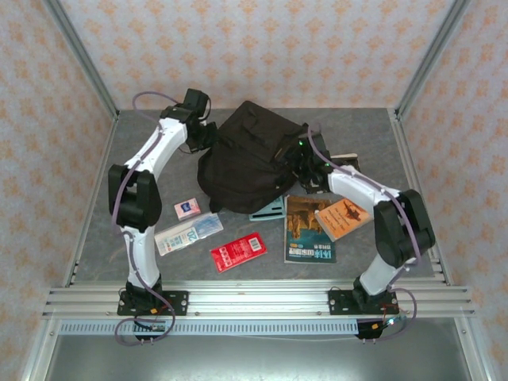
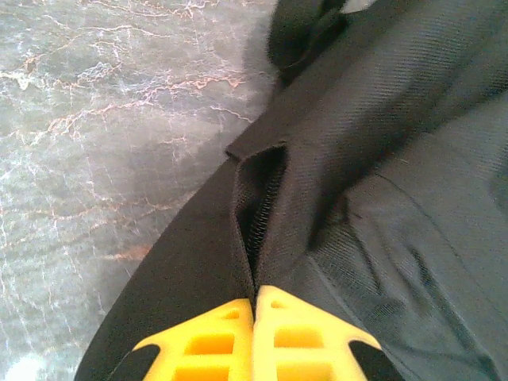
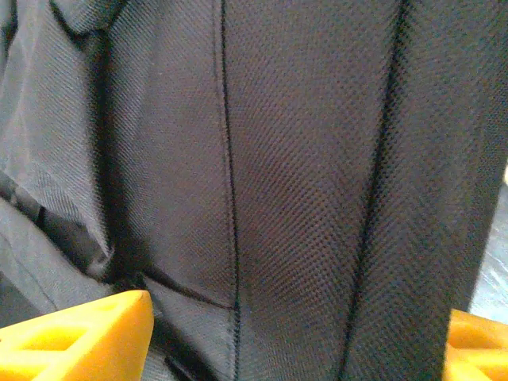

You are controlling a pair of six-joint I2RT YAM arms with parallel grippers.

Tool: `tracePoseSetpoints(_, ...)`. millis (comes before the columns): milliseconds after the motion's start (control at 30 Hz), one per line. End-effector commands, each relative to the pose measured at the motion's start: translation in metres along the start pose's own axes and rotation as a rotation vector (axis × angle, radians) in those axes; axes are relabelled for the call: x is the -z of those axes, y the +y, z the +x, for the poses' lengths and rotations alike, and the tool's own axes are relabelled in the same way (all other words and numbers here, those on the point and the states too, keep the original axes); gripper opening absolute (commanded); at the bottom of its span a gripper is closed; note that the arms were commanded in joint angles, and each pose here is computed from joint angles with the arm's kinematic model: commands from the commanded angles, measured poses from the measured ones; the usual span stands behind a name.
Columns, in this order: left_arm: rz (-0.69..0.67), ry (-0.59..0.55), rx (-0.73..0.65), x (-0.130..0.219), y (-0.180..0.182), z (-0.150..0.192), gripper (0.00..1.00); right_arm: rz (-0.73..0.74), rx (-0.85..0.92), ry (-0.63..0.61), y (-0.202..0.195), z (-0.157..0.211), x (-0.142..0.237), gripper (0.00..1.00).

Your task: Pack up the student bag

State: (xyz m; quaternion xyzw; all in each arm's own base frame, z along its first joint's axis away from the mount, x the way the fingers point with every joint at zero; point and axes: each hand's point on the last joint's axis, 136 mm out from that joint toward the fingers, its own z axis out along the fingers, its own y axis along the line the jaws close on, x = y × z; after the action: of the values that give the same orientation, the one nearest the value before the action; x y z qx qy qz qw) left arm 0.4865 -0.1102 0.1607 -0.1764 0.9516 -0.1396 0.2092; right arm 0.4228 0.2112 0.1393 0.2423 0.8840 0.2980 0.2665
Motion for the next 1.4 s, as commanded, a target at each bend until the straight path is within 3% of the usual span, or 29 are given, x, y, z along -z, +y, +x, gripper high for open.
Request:
tracePoseSetpoints(0,0.139,-0.084,0.070,0.065,-0.023,-0.008,0.00,-0.088,0.067,0.000,0.050,-0.026,-0.004,0.71)
tracePoseSetpoints(200,0.202,-0.151,0.254,0.101,-0.005,0.016,0.00,-0.143,0.201,0.074,0.119,-0.056,-0.028,0.74)
tracePoseSetpoints(333,0.245,-0.251,0.500,0.106,0.019,0.042,0.00,-0.082,0.278,0.155,0.134,-0.066,-0.051,0.83)
tracePoseSetpoints(400,0.264,-0.323,0.623,0.102,0.026,0.058,0.00,0.004,0.319,0.109,0.129,-0.080,-0.042,0.87)
tracePoseSetpoints(500,0.258,-0.419,0.699,0.097,0.023,0.078,0.00,0.131,0.366,-0.010,0.116,-0.102,-0.010,0.91)
tracePoseSetpoints(633,0.273,-0.476,0.680,0.097,-0.003,0.084,0.00,0.219,0.371,-0.152,0.094,-0.115,0.032,0.94)
tracePoseSetpoints(733,0.268,-0.476,0.686,0.096,-0.014,0.085,0.00,0.209,0.343,-0.189,0.080,-0.106,0.059,0.95)
tracePoseSetpoints(867,0.290,-0.439,0.637,0.095,-0.035,0.096,0.20,0.193,0.306,-0.245,0.062,-0.098,0.088,0.95)
tracePoseSetpoints(967,0.318,-0.367,0.553,0.087,-0.062,0.113,0.35,0.194,0.302,-0.286,0.056,-0.100,0.112,0.95)
tracePoseSetpoints(1133,0.471,-0.126,0.356,0.069,-0.127,0.153,0.40,0.159,0.326,-0.313,0.062,-0.101,0.139,0.94)
tracePoseSetpoints(1233,0.554,-0.083,0.257,0.083,-0.146,0.165,0.43,0.135,0.356,-0.287,0.066,-0.096,0.140,0.91)
tracePoseSetpoints(1367,0.491,-0.209,0.065,0.137,-0.126,0.152,0.48,-0.005,0.409,-0.169,0.082,-0.072,0.122,0.86)
